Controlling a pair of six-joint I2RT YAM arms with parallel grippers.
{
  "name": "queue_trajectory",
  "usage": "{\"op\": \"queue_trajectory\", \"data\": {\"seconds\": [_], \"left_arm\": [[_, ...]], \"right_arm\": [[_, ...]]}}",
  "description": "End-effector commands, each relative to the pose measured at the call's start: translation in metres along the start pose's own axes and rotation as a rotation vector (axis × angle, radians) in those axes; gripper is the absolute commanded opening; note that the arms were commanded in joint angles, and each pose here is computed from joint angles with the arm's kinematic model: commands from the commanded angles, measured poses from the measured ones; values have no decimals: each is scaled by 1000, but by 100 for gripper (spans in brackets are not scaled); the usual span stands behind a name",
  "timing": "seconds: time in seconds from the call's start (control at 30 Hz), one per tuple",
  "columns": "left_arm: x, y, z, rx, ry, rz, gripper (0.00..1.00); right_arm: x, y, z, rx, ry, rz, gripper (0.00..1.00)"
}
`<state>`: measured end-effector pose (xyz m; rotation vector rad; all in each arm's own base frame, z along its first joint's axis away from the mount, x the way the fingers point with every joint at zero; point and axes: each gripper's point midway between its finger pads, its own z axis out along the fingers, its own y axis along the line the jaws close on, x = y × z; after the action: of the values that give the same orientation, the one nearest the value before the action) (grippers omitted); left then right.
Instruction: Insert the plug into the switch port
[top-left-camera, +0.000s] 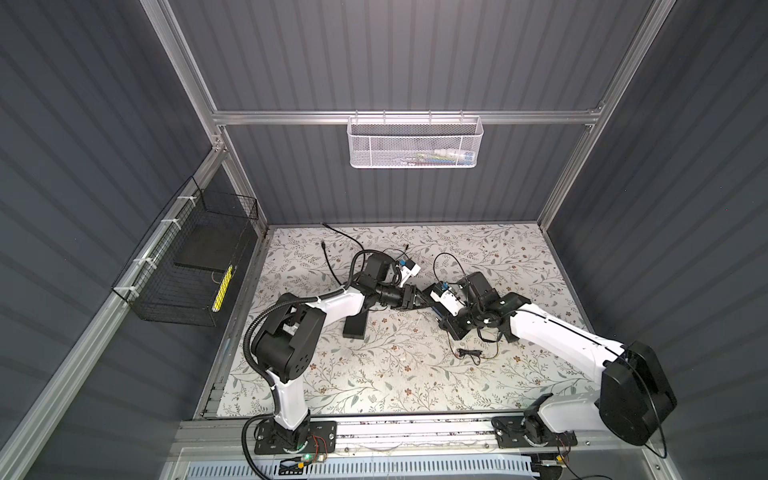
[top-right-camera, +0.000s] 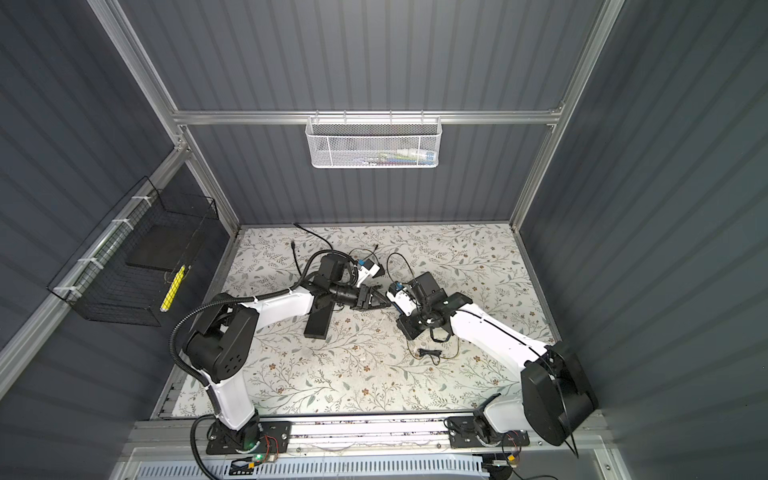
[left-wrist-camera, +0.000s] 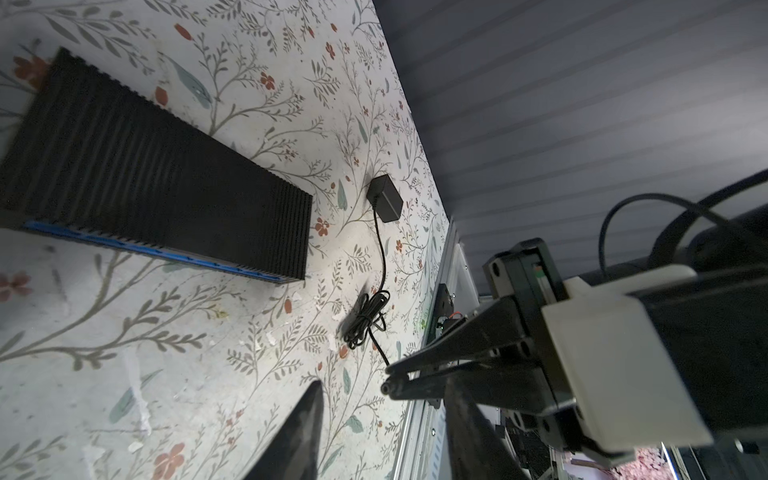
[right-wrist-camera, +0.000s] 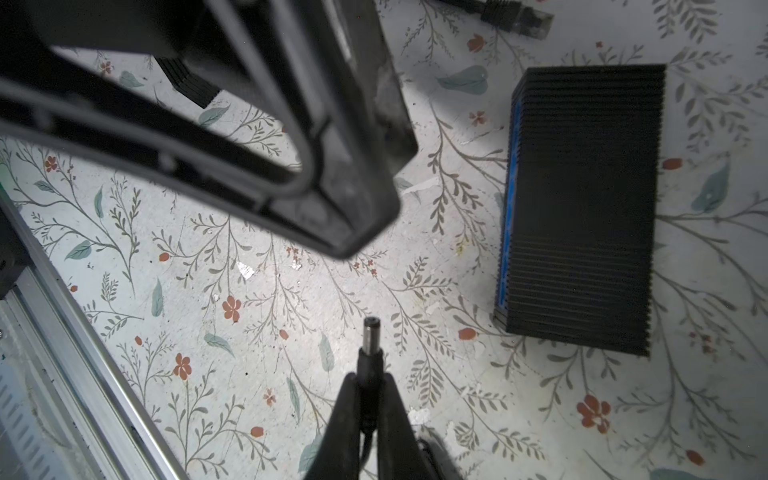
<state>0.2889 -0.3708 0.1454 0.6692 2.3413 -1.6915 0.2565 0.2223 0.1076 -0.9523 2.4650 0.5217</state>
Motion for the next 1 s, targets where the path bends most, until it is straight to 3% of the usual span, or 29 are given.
{"op": "queue_trajectory", "data": {"seconds": [0.0,0.47,0.97], "left_arm": [[10,-1,6,31,30,-22,43],[14,1,13,34,41,-32,27],[18,3,18,36,56,-35,18]], "right_arm": [[-22,-1,-5,25,-64,-49,10],[-33,0,-1,25,-91,-63,10],[-43,-1,-4,41,-129,-78,10]]}}
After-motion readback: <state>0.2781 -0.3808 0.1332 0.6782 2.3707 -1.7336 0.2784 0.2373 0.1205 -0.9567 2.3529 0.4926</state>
